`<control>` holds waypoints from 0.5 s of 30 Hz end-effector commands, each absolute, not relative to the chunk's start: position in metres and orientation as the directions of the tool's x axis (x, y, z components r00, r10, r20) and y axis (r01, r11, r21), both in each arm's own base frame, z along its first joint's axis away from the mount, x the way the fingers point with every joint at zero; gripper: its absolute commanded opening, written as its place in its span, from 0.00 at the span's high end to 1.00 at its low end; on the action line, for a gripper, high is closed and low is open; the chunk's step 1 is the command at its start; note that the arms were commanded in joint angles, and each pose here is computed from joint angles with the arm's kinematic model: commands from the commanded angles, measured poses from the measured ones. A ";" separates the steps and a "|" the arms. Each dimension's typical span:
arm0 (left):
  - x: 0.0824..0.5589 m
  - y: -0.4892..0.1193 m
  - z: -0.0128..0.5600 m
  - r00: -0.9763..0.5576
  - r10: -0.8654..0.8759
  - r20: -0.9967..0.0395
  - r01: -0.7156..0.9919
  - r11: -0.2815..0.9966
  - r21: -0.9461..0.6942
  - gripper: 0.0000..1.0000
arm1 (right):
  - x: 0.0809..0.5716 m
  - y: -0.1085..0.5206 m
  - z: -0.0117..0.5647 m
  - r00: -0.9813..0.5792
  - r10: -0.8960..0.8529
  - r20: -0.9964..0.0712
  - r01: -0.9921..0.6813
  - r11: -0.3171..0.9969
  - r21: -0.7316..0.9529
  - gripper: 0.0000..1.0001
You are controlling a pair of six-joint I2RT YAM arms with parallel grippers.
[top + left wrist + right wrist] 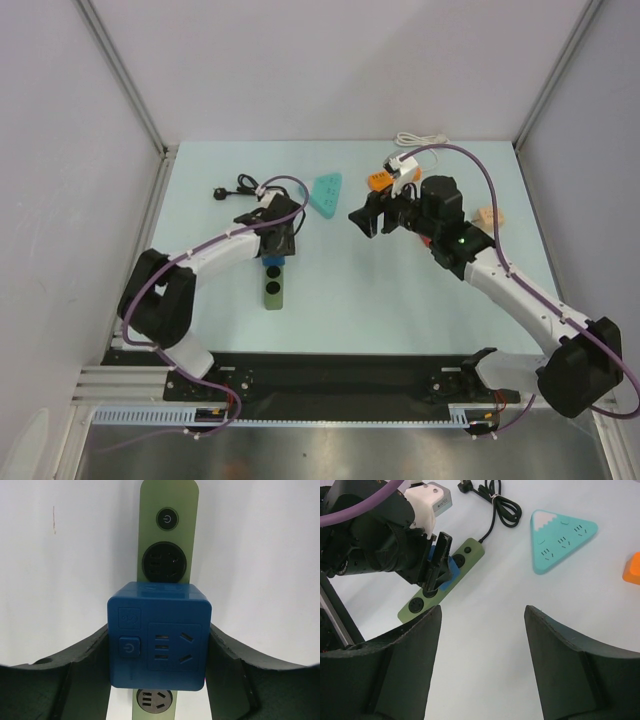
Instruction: Insert the plug
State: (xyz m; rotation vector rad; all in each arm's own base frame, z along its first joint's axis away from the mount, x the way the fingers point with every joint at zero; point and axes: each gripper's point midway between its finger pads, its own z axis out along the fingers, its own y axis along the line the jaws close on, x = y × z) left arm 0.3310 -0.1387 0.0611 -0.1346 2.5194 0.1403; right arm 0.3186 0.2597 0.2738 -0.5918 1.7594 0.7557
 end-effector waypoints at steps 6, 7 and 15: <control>0.345 -0.137 0.099 -0.807 -0.097 -0.583 -0.180 0.980 0.085 0.20 | 0.313 0.256 0.302 -0.240 0.031 -0.970 -0.725 0.659 0.200 0.27; 0.345 -0.138 0.104 -0.805 -0.101 -0.585 -0.180 0.980 0.079 0.13 | 0.312 0.256 0.304 -0.236 0.033 -0.971 -0.726 0.658 0.199 0.26; 0.342 -0.139 0.144 -0.789 -0.114 -0.604 -0.176 0.983 0.044 0.00 | 0.311 0.244 0.307 -0.253 0.027 -0.967 -0.689 0.697 0.200 0.25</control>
